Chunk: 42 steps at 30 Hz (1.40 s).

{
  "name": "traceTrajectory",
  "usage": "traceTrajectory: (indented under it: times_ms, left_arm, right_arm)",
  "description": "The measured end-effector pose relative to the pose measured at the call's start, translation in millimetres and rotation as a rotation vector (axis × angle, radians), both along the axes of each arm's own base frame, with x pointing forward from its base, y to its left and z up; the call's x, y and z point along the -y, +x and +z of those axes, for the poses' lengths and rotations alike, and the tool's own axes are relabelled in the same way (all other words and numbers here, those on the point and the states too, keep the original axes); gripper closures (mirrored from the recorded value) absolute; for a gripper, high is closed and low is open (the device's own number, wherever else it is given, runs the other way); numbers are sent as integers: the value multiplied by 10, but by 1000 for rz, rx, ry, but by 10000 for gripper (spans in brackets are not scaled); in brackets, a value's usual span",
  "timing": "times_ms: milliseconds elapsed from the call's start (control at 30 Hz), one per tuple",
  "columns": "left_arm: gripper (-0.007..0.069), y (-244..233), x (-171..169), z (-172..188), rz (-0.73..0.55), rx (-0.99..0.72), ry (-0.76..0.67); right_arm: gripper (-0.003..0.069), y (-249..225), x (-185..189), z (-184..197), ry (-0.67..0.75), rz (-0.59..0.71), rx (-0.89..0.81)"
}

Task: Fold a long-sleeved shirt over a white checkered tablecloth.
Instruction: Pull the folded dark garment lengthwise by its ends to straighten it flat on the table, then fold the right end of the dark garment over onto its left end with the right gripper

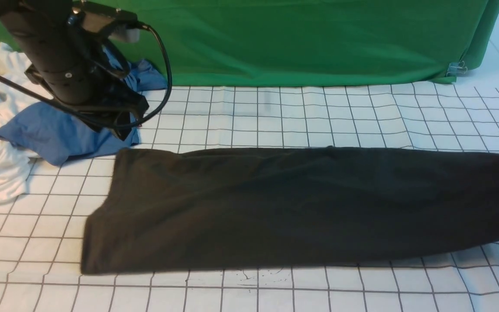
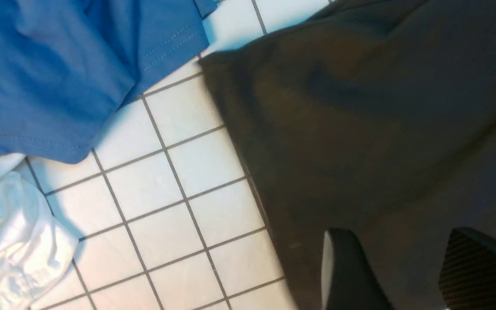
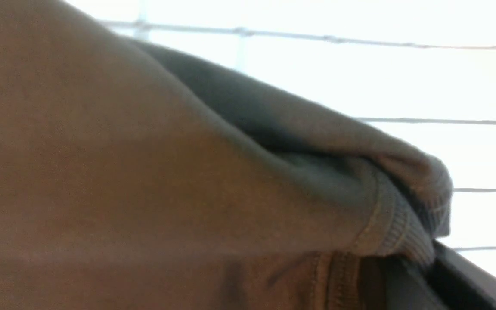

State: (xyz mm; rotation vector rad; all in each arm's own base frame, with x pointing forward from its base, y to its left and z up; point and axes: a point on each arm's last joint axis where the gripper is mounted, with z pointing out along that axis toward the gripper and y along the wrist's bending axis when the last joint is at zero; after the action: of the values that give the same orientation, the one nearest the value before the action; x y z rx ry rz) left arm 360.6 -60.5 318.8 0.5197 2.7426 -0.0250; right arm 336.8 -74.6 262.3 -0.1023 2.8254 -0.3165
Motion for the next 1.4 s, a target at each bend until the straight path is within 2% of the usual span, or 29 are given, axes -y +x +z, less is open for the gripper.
traceTrajectory:
  times_ms: [133,267,433,567,800,1033,1233,1400]
  left_arm:
    - [363,-17,-40,-8,-3,-19,48]
    - [363,-27,-87,7,1,-16,98]
    - [363,-96,-146,149,5,31,143]
    - [363,-191,-253,323,37,80,147]
    - [363,-512,-522,754,136,197,71]
    - [363,-904,-540,1142,149,326,17]
    - [363,-1013,-540,1234,149,360,10]
    - [363,-1004,-539,1232,148,367,8]
  right_arm:
    - [587,15,28,355,-26,-15,57]
    - [587,62,-190,721,-35,48,110]
    - [587,142,-916,1023,56,245,192]
    - [587,161,-1595,1111,172,414,219]
    - [587,238,-2644,1031,346,632,207]
    - [587,155,-3603,791,490,798,160]
    - [587,4,-4211,506,549,867,145]
    - [587,-66,-4487,340,585,879,180]
